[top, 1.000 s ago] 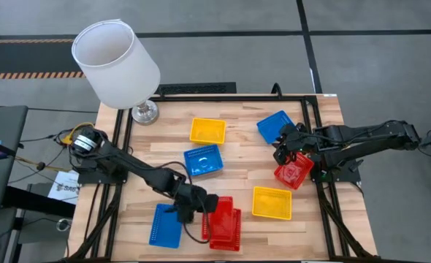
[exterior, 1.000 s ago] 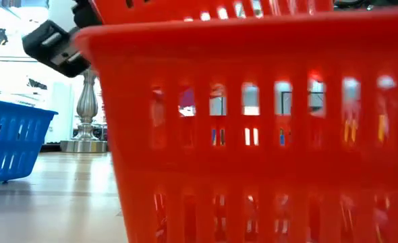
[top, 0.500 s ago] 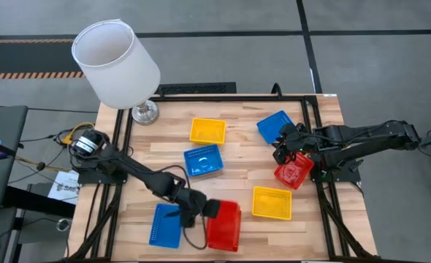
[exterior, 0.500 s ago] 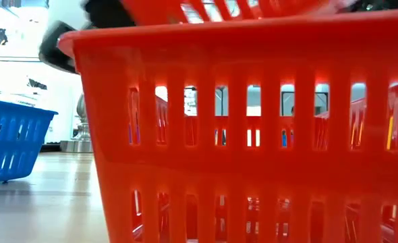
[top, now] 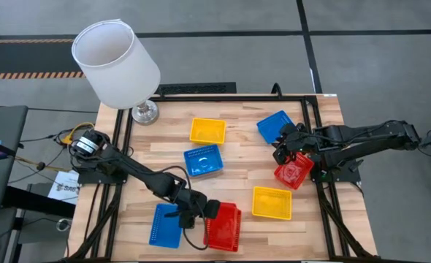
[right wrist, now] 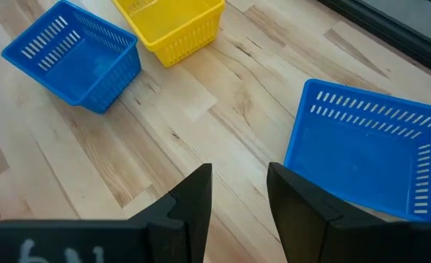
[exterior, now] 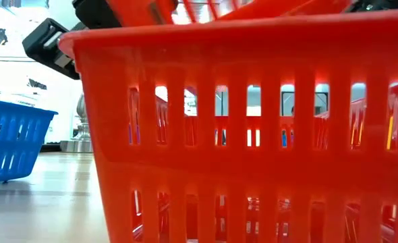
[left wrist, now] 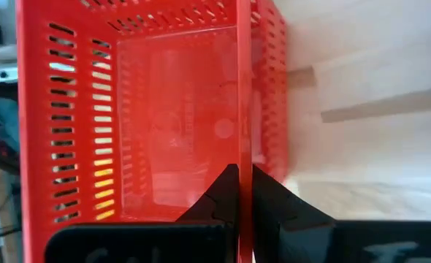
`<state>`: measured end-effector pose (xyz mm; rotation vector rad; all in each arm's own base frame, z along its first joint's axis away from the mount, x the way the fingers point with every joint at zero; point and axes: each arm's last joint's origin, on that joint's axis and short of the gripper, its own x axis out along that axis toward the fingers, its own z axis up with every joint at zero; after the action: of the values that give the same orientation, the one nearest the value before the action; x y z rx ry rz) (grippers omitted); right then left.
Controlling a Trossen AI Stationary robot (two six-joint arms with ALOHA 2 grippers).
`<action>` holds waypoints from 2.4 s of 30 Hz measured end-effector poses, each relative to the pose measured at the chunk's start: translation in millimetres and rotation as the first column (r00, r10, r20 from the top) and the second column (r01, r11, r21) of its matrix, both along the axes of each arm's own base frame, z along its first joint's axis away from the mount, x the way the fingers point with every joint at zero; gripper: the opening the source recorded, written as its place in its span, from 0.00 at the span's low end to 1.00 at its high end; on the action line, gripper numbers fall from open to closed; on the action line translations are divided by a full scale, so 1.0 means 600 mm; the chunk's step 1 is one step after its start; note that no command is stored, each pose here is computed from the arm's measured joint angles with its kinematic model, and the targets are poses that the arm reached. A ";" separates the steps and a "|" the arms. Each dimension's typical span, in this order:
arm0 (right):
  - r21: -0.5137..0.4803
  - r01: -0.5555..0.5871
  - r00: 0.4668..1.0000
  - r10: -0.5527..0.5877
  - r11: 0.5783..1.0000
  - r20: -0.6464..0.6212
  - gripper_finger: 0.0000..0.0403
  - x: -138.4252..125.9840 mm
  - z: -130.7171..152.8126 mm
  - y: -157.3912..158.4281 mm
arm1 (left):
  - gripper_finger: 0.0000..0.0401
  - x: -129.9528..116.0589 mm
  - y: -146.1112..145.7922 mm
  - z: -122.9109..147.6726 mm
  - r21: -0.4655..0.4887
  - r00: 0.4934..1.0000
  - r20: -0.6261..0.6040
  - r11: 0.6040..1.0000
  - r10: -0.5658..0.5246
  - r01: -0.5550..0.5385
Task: Stack baskets by color
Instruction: Stack the top left red bin on top of the bottom red bin
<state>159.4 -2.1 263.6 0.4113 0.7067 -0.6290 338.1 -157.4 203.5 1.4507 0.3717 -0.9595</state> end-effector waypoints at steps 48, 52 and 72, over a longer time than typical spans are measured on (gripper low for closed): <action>0.033 -0.005 1.000 0.005 0.999 0.006 0.39 0.000 0.000 0.001 | 0.32 -0.023 0.038 0.025 0.020 0.962 -0.109 0.968 0.249 -0.249; 0.033 -0.005 1.000 0.005 0.999 0.008 0.39 0.001 0.000 0.001 | 0.32 -0.032 0.043 0.018 0.085 0.952 -0.153 0.963 0.265 -0.254; 0.241 -0.211 0.976 0.190 0.947 0.110 0.39 0.043 -0.005 0.035 | 0.07 -0.104 0.077 0.247 -0.774 0.628 -0.162 0.296 0.761 -0.559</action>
<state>185.3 18.8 260.5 0.5893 0.7383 -0.3272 275.7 -111.0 351.4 0.4448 0.2819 -0.1330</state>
